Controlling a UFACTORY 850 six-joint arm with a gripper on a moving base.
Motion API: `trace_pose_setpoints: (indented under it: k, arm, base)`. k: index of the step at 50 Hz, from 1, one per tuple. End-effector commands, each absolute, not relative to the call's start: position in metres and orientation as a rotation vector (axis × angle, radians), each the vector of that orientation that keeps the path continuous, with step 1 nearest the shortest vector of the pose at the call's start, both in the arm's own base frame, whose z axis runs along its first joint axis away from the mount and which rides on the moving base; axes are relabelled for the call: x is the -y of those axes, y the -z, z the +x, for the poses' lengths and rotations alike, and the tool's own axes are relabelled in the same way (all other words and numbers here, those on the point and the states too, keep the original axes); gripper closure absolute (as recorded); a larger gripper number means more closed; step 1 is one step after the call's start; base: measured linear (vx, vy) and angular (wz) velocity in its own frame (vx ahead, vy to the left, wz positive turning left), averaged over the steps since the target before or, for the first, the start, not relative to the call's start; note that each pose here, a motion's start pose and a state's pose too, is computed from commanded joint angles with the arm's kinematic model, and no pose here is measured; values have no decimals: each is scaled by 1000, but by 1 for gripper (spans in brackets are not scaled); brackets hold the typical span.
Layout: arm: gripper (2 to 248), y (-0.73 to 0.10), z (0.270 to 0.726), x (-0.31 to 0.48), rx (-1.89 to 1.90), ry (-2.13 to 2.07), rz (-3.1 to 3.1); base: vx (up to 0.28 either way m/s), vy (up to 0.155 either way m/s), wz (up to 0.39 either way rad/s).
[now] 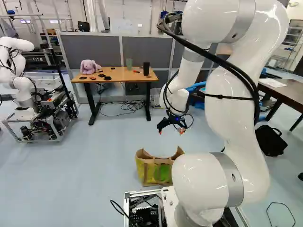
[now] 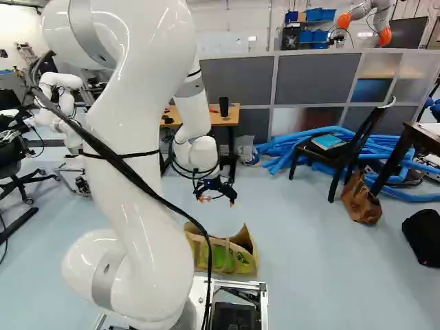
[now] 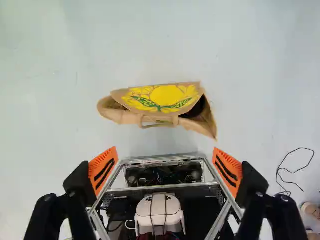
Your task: Pick up the bag on the ground and place it on the table
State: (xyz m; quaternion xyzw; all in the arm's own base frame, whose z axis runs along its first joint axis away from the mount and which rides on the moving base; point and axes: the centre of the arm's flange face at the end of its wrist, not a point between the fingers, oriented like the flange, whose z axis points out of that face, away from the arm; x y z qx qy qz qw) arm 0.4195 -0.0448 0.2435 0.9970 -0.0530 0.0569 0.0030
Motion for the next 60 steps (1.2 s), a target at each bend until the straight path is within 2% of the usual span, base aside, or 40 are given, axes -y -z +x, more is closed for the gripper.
trace_pose_setpoints:
  k: [46,60]
  arm:
    - [3,-175,442,47,167,-18,3136]
    - [3,-154,448,48,335,23,3124]
  base:
    - [0,0,0]
    - [0,0,0]
